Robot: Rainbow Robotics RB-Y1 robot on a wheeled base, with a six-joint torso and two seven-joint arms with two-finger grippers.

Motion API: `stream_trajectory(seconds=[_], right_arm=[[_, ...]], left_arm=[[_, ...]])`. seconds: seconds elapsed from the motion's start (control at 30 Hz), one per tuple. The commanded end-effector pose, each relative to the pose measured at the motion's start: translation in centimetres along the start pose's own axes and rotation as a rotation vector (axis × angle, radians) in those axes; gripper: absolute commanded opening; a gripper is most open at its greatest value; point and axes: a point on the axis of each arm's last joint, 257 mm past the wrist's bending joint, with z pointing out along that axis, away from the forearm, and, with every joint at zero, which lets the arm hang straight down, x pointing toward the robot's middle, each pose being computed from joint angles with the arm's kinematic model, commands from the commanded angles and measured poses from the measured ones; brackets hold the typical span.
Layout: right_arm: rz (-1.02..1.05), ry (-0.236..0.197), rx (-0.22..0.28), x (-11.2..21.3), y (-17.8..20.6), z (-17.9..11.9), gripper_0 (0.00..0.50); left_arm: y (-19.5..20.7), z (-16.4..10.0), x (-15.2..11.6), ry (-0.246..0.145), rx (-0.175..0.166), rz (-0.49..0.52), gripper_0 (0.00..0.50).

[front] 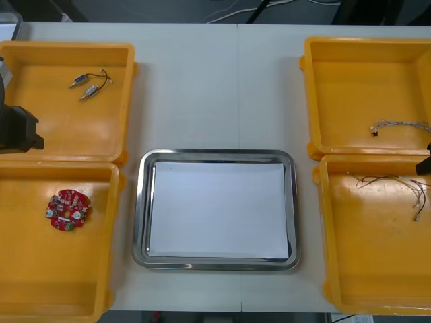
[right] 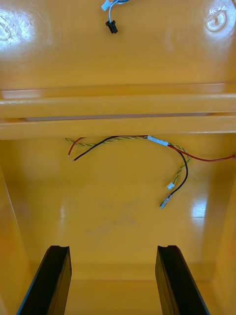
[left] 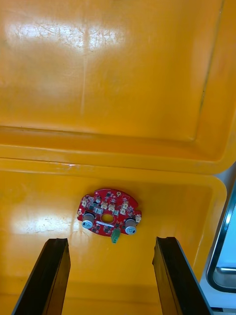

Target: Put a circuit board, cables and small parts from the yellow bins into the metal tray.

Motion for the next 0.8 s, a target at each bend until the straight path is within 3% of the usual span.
stream_trajectory(seconds=[0.03,0.8], right_arm=[[0.017,-0.039,0.051,-0.60,-1.71,-1.74,0.500],[0.017,-0.039,0.051,-0.60,-1.71,-1.74,0.500]], left_arm=[[1.44,-1.25,-0.45,-0.025,-0.039,0.057,0.500],[1.44,-1.25,-0.45,-0.025,-0.039,0.057,0.500]])
